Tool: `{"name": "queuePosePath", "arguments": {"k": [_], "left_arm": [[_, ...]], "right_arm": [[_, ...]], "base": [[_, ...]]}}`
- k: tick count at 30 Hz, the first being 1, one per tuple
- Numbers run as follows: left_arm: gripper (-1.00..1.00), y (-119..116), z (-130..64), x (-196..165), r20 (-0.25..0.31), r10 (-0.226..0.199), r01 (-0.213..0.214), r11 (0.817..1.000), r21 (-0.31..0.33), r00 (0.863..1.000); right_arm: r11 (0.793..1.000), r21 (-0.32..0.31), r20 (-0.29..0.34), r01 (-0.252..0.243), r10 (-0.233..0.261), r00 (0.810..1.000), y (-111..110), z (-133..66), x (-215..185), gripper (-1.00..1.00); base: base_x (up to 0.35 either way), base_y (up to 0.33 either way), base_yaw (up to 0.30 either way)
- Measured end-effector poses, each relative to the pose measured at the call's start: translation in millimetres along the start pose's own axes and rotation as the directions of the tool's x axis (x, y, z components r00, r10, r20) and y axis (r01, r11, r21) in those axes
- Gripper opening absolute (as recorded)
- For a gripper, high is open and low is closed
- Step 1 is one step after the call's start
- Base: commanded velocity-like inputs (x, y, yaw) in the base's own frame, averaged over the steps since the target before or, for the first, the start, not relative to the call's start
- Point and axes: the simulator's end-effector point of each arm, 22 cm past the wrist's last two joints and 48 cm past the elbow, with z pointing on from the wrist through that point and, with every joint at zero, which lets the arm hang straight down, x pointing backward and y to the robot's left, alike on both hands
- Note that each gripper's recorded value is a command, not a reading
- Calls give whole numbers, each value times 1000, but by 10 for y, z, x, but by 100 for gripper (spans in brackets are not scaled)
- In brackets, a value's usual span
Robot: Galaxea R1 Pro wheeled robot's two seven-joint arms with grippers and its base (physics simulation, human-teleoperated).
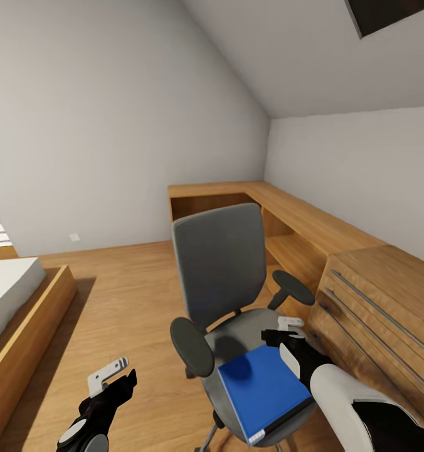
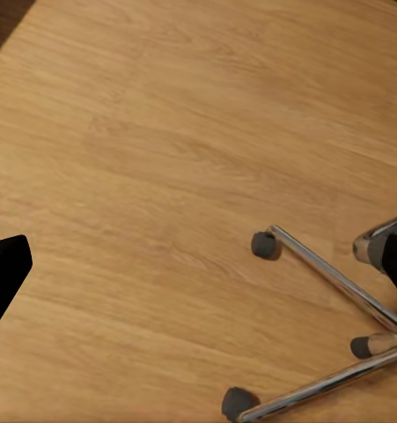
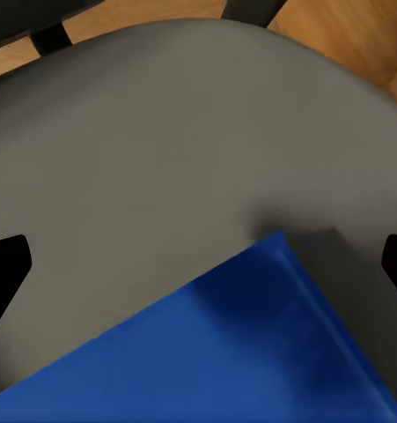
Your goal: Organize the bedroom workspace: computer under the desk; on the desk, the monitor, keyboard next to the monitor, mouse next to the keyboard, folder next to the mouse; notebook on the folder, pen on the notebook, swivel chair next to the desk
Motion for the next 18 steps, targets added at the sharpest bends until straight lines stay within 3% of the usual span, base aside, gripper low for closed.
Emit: {"name": "queuePosePath", "arguments": {"k": [18], "left_arm": [[100,96,192,298,0,0,0,1000,0,1000]], "right_arm": [[1000,-1,-1,1,-1,1000,-1,213,302,100]], "base": [[0,0,0]]}}
